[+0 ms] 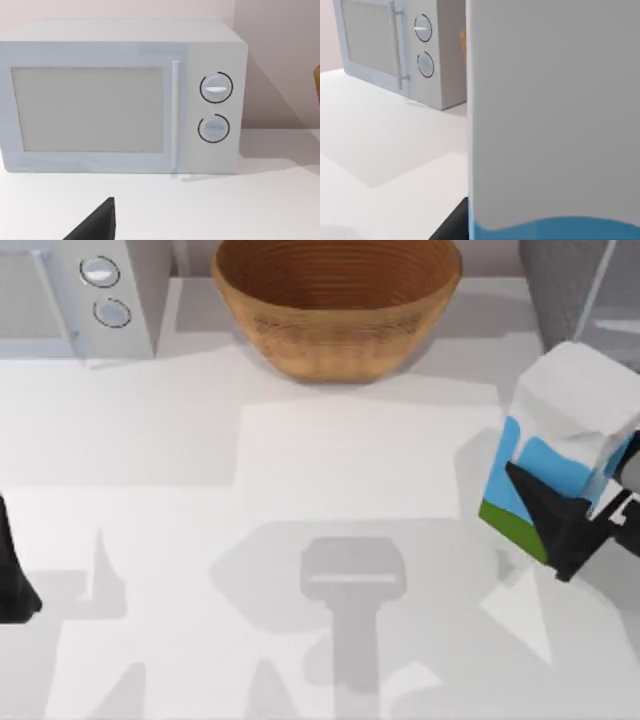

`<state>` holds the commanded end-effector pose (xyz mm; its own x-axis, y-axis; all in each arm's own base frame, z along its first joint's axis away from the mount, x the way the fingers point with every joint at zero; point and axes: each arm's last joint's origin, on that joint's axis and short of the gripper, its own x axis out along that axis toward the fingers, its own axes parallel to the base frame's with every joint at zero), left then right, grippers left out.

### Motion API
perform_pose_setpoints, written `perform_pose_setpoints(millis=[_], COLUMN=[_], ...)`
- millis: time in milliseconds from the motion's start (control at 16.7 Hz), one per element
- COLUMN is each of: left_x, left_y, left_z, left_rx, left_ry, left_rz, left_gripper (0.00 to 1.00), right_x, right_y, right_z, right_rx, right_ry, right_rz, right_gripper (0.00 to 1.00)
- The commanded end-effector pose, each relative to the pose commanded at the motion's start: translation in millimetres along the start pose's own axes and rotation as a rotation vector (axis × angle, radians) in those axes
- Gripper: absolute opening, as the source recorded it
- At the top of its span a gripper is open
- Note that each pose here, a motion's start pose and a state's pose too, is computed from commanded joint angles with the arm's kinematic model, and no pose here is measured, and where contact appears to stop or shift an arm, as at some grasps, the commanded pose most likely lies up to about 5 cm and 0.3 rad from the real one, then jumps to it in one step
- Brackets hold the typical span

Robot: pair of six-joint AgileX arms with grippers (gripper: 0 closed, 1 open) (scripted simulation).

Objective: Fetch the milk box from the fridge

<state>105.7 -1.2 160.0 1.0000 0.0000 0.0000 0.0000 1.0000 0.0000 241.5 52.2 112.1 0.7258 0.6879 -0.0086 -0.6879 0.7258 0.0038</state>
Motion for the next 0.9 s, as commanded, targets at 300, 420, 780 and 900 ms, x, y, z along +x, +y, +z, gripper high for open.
perform_pose_setpoints(millis=[300,420,780,900], left_x=[0,0,0,0], left_y=[0,0,0,0], left_z=[0,0,0,0], left_rx=[0.000,0.000,0.000,0.000], left_ry=[0.000,0.000,0.000,0.000], left_rz=[0.000,0.000,0.000,0.000], left_gripper=[1.00,1.00,1.00,1.00], right_x=[29,34,34,34], right_y=[2,3,3,3], right_z=[-19,-22,-22,-22], right_rx=[-0.003,-0.005,-0.005,-0.005], right_ry=[-0.006,-0.010,-0.010,-0.010], right_rz=[0.003,0.004,0.004,0.004], right_gripper=[0.00,0.00,0.23,0.38])
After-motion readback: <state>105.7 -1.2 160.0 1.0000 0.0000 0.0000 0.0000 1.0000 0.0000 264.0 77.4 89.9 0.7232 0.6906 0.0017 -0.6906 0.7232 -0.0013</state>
